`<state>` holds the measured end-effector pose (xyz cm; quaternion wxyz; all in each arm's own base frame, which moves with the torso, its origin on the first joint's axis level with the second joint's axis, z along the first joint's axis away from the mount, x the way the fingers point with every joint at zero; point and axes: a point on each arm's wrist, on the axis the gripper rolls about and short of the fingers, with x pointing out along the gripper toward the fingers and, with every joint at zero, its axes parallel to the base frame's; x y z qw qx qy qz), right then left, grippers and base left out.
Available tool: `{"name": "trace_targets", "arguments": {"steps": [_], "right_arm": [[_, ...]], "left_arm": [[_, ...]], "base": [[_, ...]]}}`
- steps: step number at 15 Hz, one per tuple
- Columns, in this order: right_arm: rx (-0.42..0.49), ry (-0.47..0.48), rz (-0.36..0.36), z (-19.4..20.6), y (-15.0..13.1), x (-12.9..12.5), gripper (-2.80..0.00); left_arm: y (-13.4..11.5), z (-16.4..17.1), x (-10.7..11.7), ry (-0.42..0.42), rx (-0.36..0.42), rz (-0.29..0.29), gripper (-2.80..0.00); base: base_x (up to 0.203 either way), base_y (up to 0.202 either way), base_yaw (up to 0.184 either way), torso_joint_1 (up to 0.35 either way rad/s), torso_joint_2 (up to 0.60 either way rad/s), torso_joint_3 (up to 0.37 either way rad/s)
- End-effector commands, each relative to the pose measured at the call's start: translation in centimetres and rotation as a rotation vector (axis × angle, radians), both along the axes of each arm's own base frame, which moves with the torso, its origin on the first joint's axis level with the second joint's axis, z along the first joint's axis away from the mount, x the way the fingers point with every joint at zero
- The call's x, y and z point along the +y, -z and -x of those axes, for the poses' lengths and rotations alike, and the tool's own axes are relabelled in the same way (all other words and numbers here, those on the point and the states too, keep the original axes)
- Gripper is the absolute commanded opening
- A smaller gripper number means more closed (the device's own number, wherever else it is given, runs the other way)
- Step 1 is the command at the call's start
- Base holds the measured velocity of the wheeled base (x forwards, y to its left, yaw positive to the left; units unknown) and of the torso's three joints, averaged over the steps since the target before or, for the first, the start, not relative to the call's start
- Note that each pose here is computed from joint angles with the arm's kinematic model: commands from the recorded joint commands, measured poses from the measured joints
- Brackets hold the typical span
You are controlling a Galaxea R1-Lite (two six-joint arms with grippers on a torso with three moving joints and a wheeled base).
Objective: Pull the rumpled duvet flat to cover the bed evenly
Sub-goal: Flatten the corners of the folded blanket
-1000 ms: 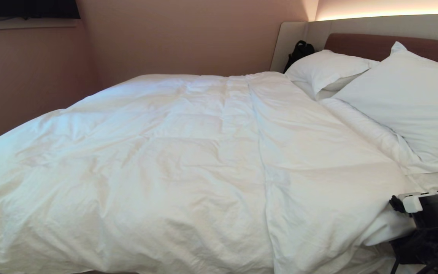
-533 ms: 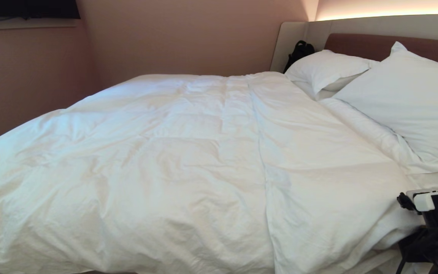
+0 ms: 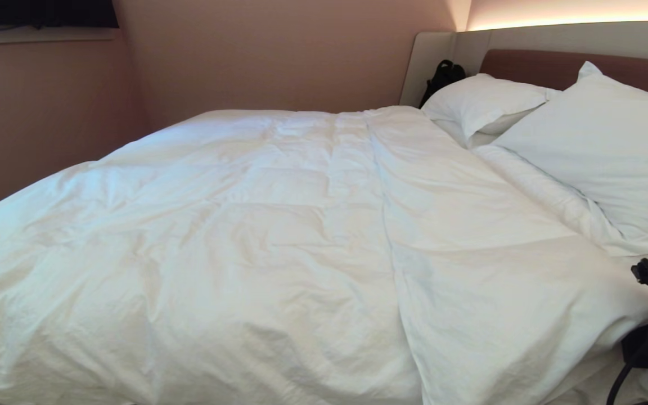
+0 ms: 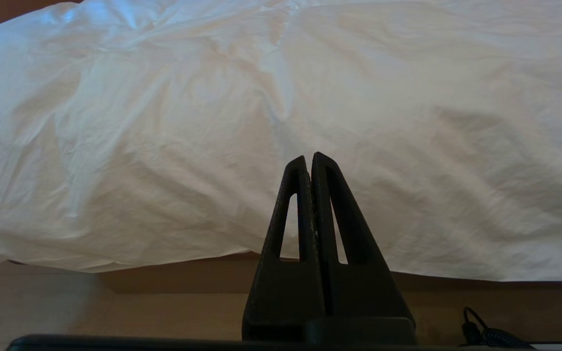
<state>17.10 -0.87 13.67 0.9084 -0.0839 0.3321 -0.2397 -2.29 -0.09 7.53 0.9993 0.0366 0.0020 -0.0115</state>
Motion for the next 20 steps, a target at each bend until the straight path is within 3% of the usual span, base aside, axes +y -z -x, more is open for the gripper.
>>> {"name": "trace_targets", "arguments": {"steps": [1,9,20], "right_arm": [[0.128,0.006,-0.001,2.6,-0.2,-0.2,-2.8],[0.098,0.07,-0.007,6.6,-1.6,-0.9,-2.8],[0.049,0.083,-0.006,10.4,-2.1,-0.7,-2.8]], "left_arm": [[0.0,0.0,0.0,0.0,0.0,0.0,-2.8],[0.0,0.0,0.0,0.0,0.0,0.0,-2.8],[0.0,0.0,0.0,0.0,0.0,0.0,-2.8]], "base": [[0.0,0.0,0.0,0.0,0.0,0.0],[0.0,0.0,0.0,0.0,0.0,0.0],[0.0,0.0,0.0,0.0,0.0,0.0]]}}
